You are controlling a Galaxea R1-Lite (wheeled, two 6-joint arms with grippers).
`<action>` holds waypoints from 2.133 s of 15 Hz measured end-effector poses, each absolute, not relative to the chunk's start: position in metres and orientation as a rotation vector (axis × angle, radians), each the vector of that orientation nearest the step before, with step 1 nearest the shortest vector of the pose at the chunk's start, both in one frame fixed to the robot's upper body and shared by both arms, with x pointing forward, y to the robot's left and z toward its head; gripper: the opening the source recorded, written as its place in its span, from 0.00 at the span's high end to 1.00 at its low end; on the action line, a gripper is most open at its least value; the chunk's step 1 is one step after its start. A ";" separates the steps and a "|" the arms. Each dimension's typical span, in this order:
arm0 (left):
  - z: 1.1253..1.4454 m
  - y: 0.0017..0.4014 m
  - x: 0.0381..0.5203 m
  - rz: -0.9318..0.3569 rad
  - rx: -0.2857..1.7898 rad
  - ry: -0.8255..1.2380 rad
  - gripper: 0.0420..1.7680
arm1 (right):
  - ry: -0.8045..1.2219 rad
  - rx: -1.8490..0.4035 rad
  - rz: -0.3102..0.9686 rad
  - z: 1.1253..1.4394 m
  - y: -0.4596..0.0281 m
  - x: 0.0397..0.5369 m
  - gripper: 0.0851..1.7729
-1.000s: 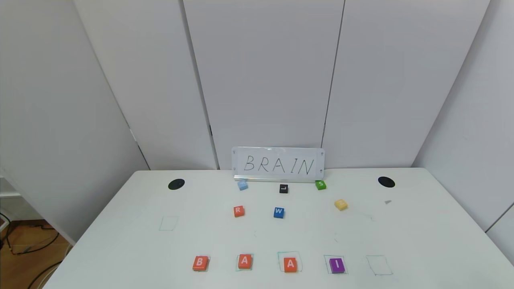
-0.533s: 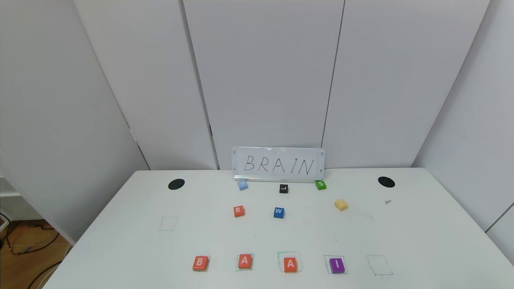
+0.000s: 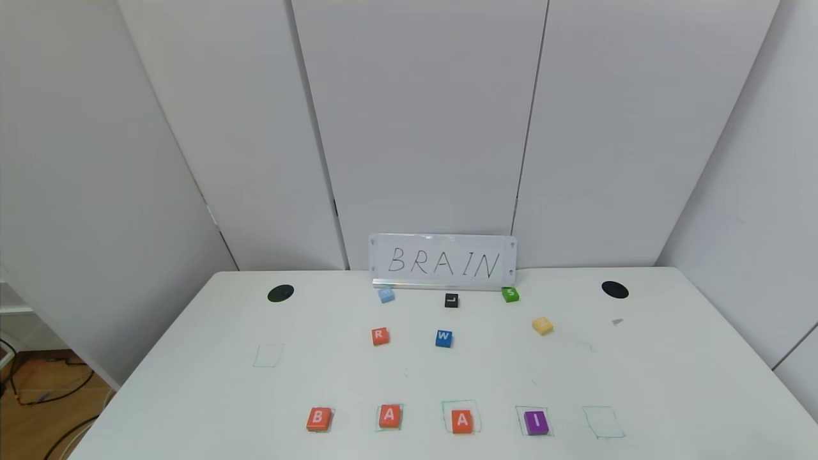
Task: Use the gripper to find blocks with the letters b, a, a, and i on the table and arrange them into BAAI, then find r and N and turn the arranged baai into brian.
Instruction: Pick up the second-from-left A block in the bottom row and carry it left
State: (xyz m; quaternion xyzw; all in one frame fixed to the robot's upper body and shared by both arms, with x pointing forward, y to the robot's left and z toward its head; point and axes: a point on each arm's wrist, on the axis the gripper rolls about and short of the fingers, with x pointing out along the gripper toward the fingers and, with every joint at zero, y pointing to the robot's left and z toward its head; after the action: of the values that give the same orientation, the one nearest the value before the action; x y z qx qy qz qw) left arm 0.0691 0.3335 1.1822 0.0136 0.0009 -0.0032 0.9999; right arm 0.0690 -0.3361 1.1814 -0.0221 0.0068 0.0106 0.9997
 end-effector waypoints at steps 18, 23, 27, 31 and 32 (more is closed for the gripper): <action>1.302 0.332 0.097 -0.058 0.079 0.013 0.03 | 0.115 -0.091 0.049 1.302 -0.336 0.114 0.04; 1.333 0.332 0.138 -0.064 0.076 0.113 0.03 | 0.245 -0.107 0.069 1.332 -0.334 0.167 0.04; 1.344 0.332 0.176 -0.059 0.070 0.218 0.03 | 0.371 -0.148 0.085 1.348 -0.333 0.204 0.04; 1.348 0.332 0.205 -0.059 0.059 0.470 0.03 | 0.494 -0.145 0.088 1.371 -0.332 0.235 0.04; 1.350 0.332 0.210 -0.061 0.054 0.539 0.03 | 0.546 -0.140 0.089 1.373 -0.332 0.242 0.04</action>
State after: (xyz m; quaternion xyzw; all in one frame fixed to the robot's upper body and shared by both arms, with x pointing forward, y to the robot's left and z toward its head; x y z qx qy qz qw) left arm 0.2099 0.3318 1.3496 0.0269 0.2662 -0.0302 0.9631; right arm 0.2419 -0.3323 1.3730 -0.0692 0.2692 0.0438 0.9596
